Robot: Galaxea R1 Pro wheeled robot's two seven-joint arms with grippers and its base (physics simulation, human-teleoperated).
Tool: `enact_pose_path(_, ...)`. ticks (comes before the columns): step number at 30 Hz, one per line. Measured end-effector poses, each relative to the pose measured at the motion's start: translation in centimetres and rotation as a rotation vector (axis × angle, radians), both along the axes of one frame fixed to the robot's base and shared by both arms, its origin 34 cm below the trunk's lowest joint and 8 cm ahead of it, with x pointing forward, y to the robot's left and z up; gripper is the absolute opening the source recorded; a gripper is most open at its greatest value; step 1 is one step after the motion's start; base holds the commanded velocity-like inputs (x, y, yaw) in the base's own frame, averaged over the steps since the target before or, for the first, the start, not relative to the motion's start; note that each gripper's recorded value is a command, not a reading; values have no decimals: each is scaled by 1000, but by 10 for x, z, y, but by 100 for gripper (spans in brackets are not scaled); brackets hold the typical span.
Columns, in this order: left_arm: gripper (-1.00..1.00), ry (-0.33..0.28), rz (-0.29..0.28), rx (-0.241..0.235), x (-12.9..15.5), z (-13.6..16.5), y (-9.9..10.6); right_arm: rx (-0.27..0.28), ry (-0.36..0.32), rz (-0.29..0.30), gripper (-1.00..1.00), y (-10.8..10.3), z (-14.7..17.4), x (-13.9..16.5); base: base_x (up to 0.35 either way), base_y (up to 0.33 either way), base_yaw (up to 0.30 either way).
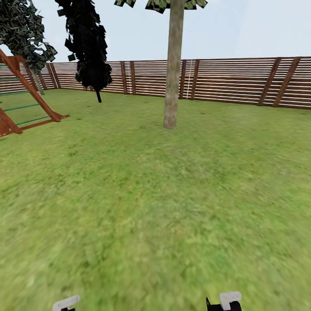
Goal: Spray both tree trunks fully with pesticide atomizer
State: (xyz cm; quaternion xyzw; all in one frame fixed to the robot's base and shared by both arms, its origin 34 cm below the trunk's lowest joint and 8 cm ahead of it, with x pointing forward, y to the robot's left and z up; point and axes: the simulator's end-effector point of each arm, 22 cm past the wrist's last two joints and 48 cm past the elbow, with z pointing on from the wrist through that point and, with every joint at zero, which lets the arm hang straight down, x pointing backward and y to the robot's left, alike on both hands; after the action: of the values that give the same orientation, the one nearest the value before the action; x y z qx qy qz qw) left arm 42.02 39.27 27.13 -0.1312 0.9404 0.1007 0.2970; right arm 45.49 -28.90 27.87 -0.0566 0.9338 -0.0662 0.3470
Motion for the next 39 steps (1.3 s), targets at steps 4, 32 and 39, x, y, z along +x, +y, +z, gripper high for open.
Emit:
enact_pose_path(4, -100, 0, 0, 0, 0, 0, 0, 0, 0, 0, 100, 0, 0, 0, 339, 0, 0)
enact_pose_path(32, -100, 0, 0, 1, 0, 0, 0, 0, 0, 0, 100, 0, 0, 0, 339, 0, 0)
enact_pose_path(39, -100, 0, 0, 1, 0, 0, 0, 0, 0, -1, 100, 0, 0, 0, 339, 0, 0)
